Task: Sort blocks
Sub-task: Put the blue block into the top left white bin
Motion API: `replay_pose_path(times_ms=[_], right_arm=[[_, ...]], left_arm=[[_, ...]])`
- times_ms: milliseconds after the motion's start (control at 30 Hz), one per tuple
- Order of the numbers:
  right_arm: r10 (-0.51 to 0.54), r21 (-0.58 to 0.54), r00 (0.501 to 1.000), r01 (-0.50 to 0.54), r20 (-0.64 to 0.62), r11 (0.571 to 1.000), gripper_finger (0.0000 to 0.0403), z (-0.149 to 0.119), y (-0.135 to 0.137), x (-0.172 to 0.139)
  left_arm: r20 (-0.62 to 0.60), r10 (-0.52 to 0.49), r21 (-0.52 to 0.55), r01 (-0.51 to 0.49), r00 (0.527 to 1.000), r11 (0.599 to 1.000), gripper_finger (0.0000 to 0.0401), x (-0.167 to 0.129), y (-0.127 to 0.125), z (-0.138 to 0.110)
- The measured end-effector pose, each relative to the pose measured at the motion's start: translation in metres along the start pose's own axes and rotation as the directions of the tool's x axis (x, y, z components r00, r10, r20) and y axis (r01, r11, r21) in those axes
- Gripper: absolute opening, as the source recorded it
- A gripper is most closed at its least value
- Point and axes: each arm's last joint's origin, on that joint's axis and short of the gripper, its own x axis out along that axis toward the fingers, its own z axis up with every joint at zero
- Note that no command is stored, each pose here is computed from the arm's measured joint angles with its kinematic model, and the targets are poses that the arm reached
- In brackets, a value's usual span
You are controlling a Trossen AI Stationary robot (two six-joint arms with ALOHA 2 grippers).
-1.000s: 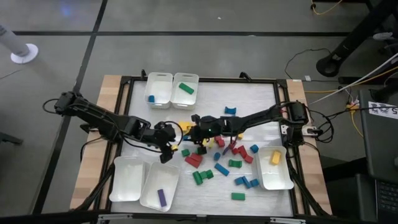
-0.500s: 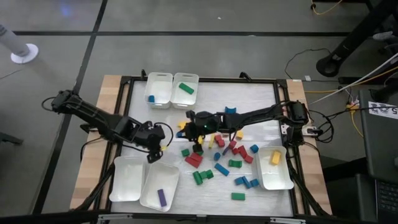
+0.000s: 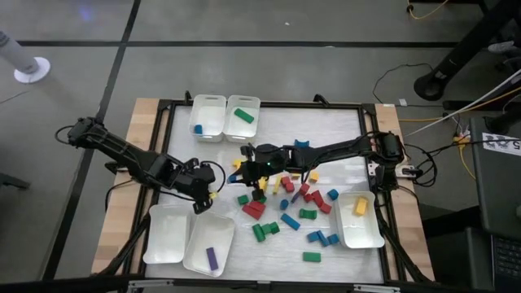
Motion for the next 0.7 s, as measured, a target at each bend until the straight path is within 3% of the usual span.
replay_pose_path(times_ms=[533,700], right_arm=[[0.017,-0.017,0.996,-0.016,0.084,1.0,0.0069,0.0076,-0.0009,-0.0004],[0.015,-0.019,0.995,-0.013,0.095,1.0,0.0069,0.0087,-0.0012,-0.0005]], left_arm=[[0.048,0.036,-0.027,-0.035,0.998,0.999,0.0208,-0.0001,0.0005,0.002],[0.086,0.006,-0.006,-0.006,0.996,1.0,0.0208,-0.0003,-0.0027,0.0058]])
